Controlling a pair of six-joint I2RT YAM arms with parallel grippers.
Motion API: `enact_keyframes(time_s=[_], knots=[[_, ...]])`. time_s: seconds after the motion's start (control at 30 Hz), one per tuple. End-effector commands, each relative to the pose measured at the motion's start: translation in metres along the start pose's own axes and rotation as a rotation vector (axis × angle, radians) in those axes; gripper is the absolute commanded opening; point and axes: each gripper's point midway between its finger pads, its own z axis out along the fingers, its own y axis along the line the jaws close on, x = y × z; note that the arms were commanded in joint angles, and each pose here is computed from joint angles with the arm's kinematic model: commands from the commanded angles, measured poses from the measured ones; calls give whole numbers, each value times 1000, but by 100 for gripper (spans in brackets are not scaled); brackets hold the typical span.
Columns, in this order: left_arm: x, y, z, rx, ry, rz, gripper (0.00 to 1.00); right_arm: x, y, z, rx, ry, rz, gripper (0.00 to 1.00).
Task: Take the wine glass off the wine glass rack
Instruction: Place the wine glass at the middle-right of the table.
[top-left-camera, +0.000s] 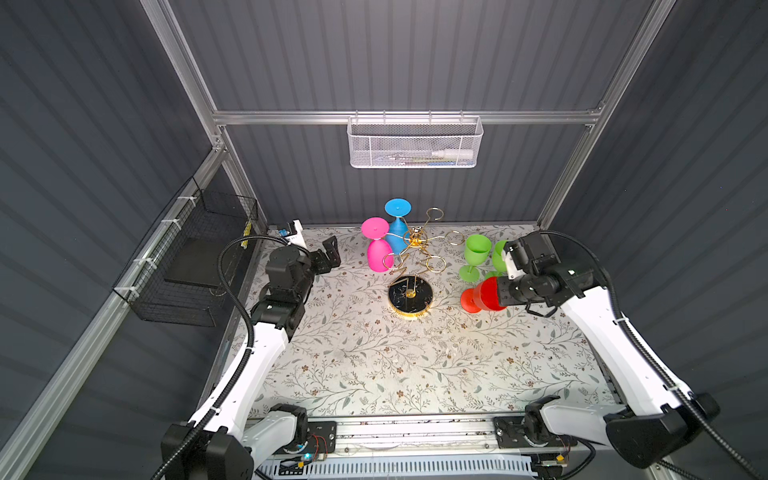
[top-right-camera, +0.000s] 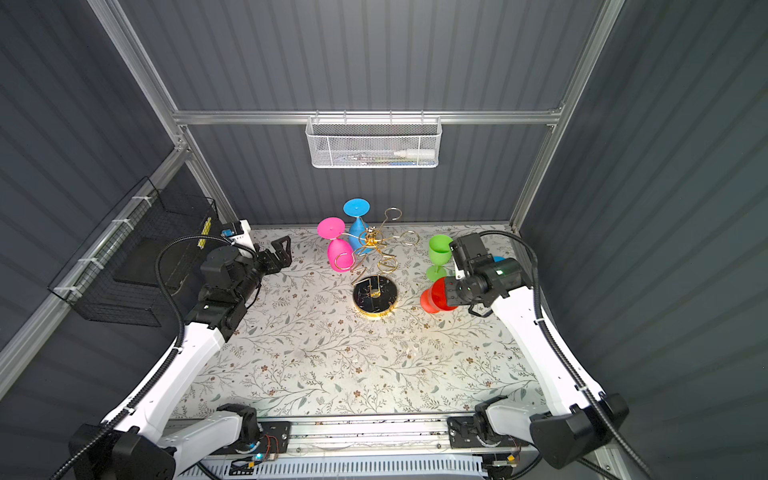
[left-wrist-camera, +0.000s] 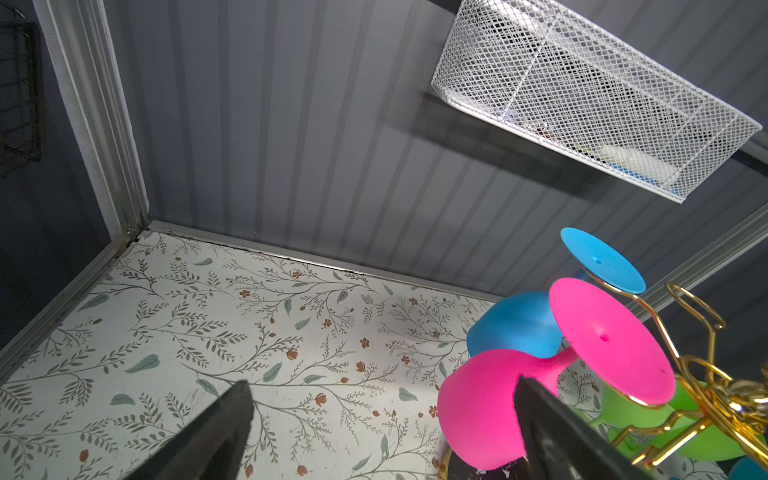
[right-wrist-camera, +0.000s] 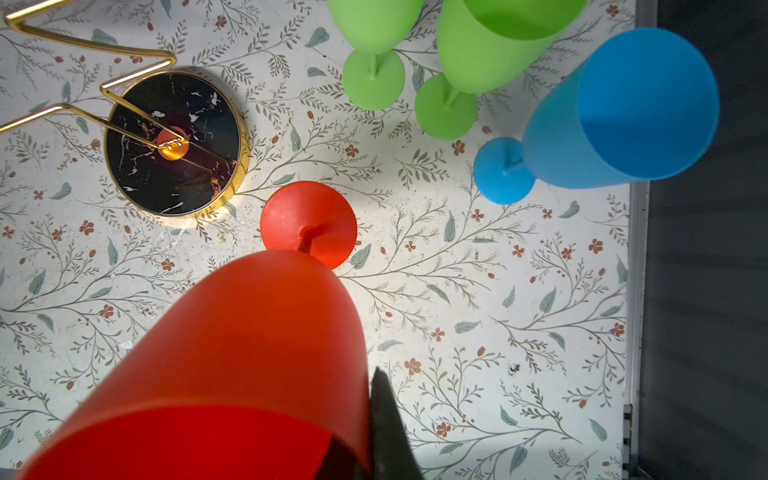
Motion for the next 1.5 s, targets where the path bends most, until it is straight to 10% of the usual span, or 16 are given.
enact_keyframes(time_s=[0.0,0.77,1.2,1.47], knots=[[-8,-4,-7,31,-39,39,99,-12,5,10,-16,-1,-24,0],[-2,0,-6,44,-21,40,100,-21,5,85,31,153,-42,2],[16,24,12,-50,115,-119,98,-47,10,56,-69,6,22,52],[10,-4,21,215,231,-354,92,-72,1,-14,-271,-344,192,75]])
